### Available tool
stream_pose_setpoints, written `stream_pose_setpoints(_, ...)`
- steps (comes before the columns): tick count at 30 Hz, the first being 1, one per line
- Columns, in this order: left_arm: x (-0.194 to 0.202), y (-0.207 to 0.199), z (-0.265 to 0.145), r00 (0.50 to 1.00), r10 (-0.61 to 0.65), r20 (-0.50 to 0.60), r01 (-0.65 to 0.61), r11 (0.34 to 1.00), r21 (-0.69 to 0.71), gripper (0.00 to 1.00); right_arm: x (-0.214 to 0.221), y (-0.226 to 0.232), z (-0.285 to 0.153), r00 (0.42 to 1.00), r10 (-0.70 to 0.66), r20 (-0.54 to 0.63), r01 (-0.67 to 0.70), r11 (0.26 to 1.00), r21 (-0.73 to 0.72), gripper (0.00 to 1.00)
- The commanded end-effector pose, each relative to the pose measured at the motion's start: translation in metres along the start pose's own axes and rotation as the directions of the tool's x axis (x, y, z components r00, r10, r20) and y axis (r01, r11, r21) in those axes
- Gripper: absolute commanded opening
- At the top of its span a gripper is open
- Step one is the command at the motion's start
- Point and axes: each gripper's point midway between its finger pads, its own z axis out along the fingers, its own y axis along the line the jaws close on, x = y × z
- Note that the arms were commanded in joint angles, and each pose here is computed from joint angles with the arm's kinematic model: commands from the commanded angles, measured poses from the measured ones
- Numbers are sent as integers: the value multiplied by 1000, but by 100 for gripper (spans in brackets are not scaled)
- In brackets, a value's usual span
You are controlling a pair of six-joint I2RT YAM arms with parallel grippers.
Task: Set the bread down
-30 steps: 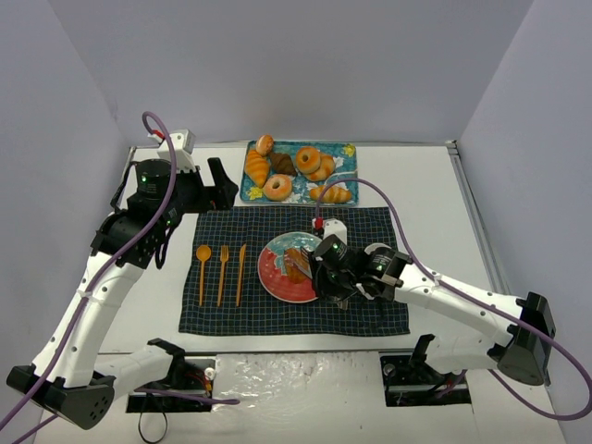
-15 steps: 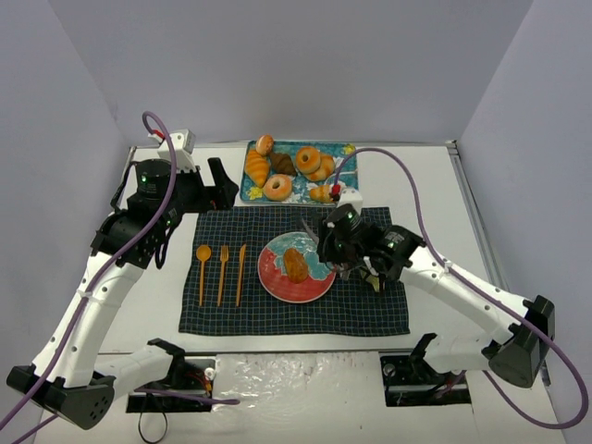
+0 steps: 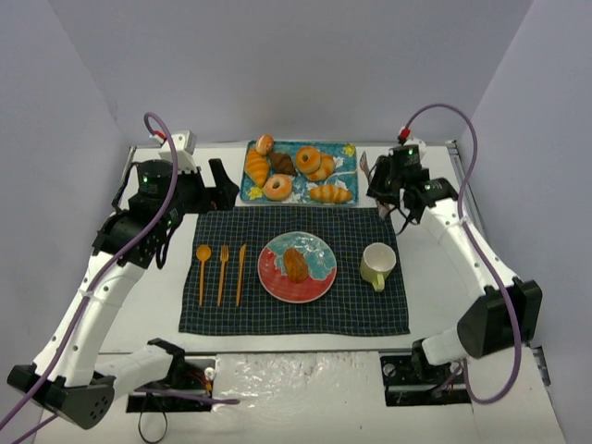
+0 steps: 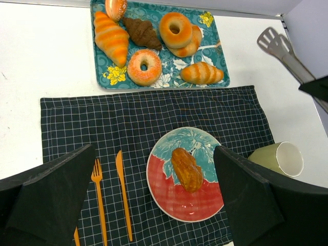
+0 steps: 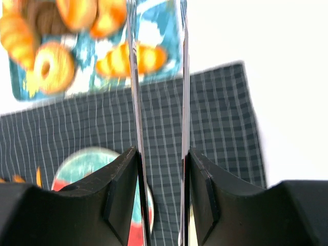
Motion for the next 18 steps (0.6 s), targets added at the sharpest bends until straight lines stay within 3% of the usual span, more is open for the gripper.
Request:
stream_pose_setpoints(1,-32,-10,-12,995,4,103,-9,999,41,97,-63,-6,27,993,33,109,-32,999,-11,38)
stream_pose_setpoints(11,-34,-11,-11,994,-14,110,8,999,50,97,-102,-92,100,989,69,133,-97,972,213,39)
stream_pose_setpoints(18,-31,-8,-8,994,-16,109,11,999,45,97,-95,-148,153,995,50,84,-78,928,365,42)
